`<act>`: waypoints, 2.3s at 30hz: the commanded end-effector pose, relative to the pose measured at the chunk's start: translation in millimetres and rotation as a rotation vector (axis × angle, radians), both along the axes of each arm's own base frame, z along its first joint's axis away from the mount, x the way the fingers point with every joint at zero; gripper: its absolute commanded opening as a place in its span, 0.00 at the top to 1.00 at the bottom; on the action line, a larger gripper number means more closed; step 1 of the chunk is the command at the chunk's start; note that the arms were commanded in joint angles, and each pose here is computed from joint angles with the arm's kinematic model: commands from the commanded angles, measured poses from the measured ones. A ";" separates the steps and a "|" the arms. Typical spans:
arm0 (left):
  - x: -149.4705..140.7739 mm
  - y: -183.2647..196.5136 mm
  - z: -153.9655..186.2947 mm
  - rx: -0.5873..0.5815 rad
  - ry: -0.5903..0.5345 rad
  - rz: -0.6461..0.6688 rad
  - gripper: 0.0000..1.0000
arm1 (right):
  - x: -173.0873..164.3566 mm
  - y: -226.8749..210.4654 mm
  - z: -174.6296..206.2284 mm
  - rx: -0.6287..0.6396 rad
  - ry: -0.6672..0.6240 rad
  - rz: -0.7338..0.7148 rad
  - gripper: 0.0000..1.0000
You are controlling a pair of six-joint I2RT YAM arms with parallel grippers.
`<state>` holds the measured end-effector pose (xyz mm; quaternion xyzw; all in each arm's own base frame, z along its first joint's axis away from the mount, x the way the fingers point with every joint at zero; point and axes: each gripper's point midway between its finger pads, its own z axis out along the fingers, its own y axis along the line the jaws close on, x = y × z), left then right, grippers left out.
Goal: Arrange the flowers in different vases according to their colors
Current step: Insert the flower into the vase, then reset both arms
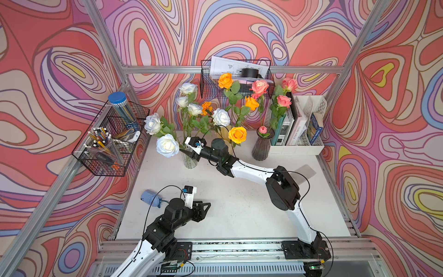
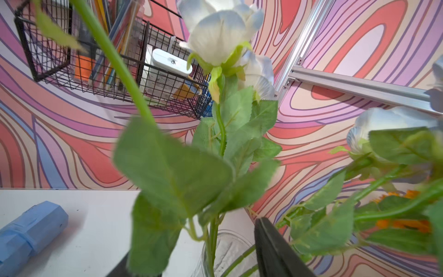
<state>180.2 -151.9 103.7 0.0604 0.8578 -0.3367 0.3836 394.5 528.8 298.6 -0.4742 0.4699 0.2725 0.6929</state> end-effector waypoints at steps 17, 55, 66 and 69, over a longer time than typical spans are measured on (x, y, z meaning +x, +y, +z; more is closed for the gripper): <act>53.6 32.4 32.2 0.106 -0.113 0.288 0.37 | -111.1 -100.6 -58.8 -0.066 0.263 0.047 0.02; 148.1 191.1 53.5 0.684 -0.397 0.919 0.02 | 1.9 -562.5 -128.3 0.345 0.473 -1.402 0.02; 175.4 173.9 20.5 0.664 -0.507 0.770 0.01 | -1.0 -563.7 -118.9 0.399 0.350 -1.325 0.02; 185.1 163.7 10.9 0.662 -0.516 0.704 0.02 | 3.9 -560.5 -116.2 0.392 0.332 -1.300 0.02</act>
